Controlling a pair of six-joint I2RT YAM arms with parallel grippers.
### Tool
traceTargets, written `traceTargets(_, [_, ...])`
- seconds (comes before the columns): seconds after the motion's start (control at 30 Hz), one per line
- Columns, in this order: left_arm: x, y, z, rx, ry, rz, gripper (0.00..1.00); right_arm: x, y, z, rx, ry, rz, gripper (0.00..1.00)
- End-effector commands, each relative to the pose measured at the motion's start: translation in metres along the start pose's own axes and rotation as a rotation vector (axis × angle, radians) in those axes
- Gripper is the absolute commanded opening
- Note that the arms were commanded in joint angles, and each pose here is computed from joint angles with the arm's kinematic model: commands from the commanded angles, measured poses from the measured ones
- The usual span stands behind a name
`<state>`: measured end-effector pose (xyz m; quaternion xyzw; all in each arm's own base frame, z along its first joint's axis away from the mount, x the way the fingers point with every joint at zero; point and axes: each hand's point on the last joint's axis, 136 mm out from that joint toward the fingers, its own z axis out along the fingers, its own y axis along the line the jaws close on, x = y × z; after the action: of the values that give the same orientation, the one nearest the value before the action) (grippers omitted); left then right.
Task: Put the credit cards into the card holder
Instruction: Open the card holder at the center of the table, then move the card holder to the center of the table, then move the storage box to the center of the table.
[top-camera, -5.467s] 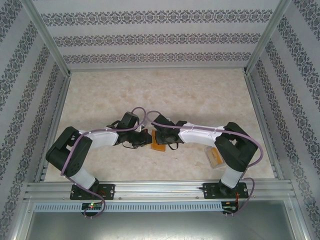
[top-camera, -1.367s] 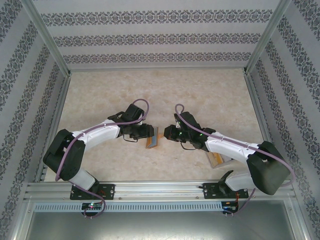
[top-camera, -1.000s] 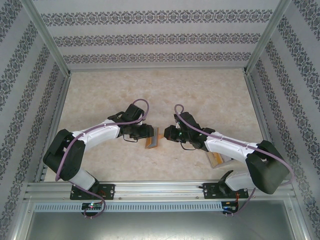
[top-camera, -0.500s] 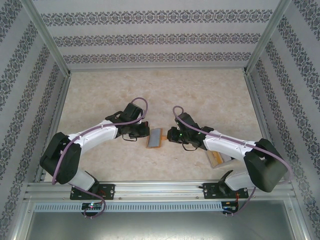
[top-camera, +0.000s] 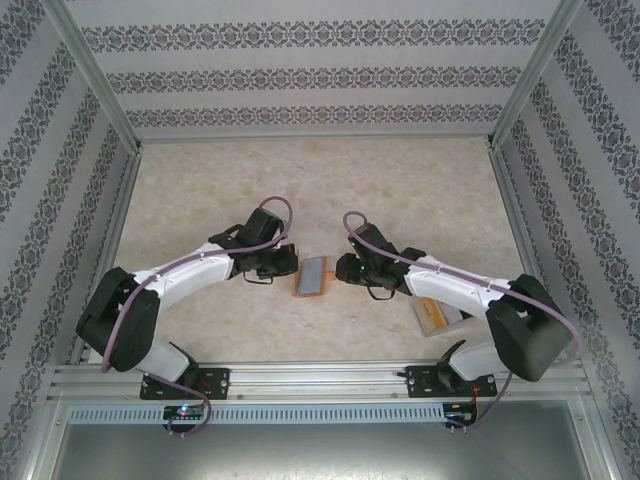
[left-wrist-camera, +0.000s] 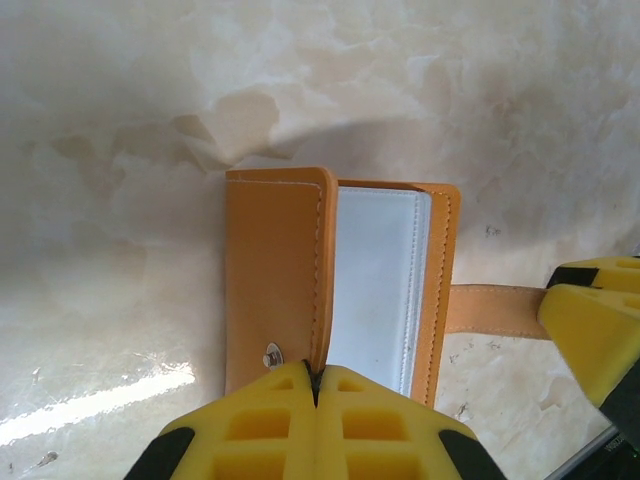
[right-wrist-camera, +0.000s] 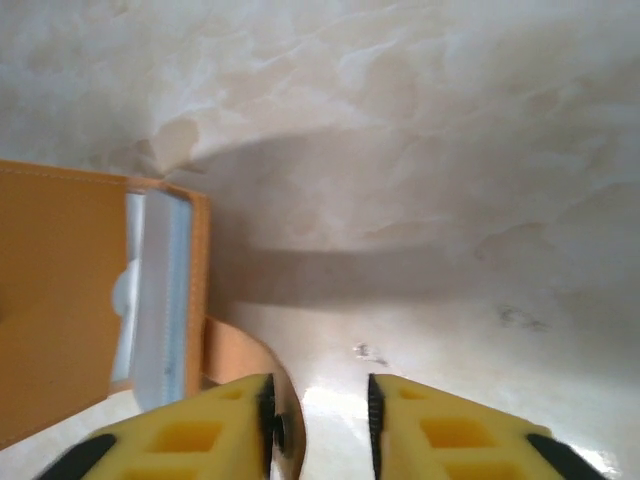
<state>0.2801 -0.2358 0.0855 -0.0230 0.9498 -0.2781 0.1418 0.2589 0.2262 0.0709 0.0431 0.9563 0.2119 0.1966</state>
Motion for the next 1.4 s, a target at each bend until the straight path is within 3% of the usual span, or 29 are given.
traceTargets(0.0, [0.008,0.008,-0.003,-0.007,0.0,-0.043,0.0,-0.019,-0.023,-0.036,0.127,-0.11,-0.002,0.47])
traceTargets(0.07, [0.006,0.007,-0.003,0.005,-0.012,-0.053,0.0,-0.026,-0.035,-0.058,0.154,-0.176,0.027,0.59])
traceTargets(0.17, [0.005,0.005,-0.004,0.018,-0.014,-0.059,0.0,-0.032,-0.061,-0.094,0.199,-0.277,0.103,0.66])
traceTargets(0.2, [0.004,0.003,-0.005,0.027,-0.014,-0.062,0.0,-0.031,-0.074,-0.108,0.227,-0.312,0.143,0.73])
traceTargets(0.37, [0.002,-0.002,-0.006,0.066,-0.017,-0.065,0.0,-0.01,-0.139,-0.163,0.363,-0.46,0.347,0.79])
traceTargets(0.53, [-0.001,-0.003,-0.005,0.08,-0.012,-0.065,0.0,0.029,-0.196,-0.19,0.555,-0.455,0.556,0.87])
traceTargets(0.6, [-0.001,-0.004,-0.004,0.08,-0.004,-0.061,0.0,0.037,-0.207,-0.192,0.596,-0.456,0.608,0.95])
traceTargets(0.77, [-0.003,-0.005,-0.004,0.08,0.004,-0.046,0.0,0.047,-0.227,-0.2,0.656,-0.494,0.722,0.98])
traceTargets(1.07, [-0.005,-0.007,0.0,0.084,0.019,-0.036,0.0,0.048,-0.216,-0.142,0.416,-0.445,0.844,0.98])
traceTargets(1.37, [-0.007,-0.012,0.001,0.088,0.041,-0.013,0.0,0.022,-0.178,-0.1,0.143,-0.401,0.807,0.97])
